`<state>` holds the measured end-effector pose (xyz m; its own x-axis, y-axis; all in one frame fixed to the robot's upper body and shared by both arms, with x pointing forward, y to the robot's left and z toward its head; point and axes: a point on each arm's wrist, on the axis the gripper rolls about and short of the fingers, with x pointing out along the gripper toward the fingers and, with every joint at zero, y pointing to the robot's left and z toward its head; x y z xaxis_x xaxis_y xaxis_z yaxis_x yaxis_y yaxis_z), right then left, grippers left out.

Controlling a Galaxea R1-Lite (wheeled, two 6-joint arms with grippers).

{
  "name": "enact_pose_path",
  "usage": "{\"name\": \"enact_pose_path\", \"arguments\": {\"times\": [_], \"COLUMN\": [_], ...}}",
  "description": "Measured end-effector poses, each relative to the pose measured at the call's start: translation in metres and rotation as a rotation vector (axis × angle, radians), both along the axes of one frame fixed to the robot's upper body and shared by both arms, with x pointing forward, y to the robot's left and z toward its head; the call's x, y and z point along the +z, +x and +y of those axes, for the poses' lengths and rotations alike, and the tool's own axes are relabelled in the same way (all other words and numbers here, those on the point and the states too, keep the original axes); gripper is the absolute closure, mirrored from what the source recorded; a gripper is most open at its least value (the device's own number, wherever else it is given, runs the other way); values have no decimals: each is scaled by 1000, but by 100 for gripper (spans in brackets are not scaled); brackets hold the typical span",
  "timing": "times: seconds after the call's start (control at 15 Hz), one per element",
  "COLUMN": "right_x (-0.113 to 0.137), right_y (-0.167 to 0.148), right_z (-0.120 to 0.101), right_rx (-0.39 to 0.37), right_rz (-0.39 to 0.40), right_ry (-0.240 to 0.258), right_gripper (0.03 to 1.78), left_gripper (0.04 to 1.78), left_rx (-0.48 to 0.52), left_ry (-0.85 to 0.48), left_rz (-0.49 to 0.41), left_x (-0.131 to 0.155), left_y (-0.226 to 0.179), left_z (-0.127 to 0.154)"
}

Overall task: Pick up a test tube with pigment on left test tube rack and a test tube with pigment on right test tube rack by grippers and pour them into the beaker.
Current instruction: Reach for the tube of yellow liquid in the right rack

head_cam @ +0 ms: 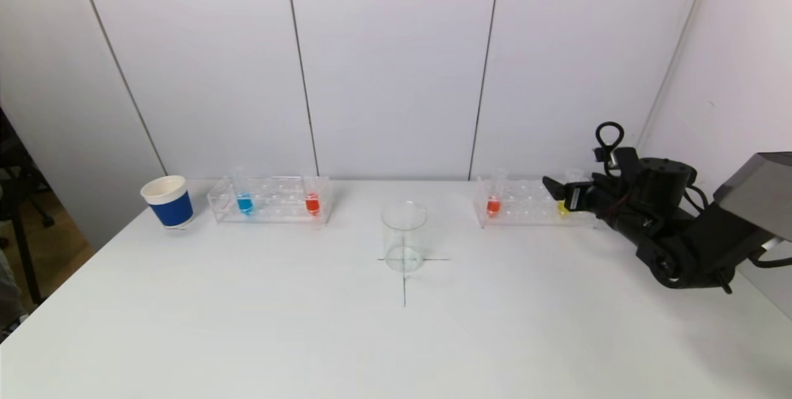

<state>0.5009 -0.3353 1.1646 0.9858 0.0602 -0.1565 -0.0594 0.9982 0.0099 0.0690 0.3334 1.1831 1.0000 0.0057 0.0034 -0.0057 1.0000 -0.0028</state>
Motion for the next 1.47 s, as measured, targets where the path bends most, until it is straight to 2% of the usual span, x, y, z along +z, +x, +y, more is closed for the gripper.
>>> {"name": "enact_pose_path", "arguments": {"times": [1.47], "right_x": [-12], "right_y": [13], "right_z": [-1], "right_rx": [-17], "right_rz": [-10], "right_ry": [-1], "right_gripper": [4], "left_gripper": [6], "left_rx": [0], "left_ry": [0], "left_rz": [0], "left_x": [0], "left_y": [0], "left_z": [0]}}
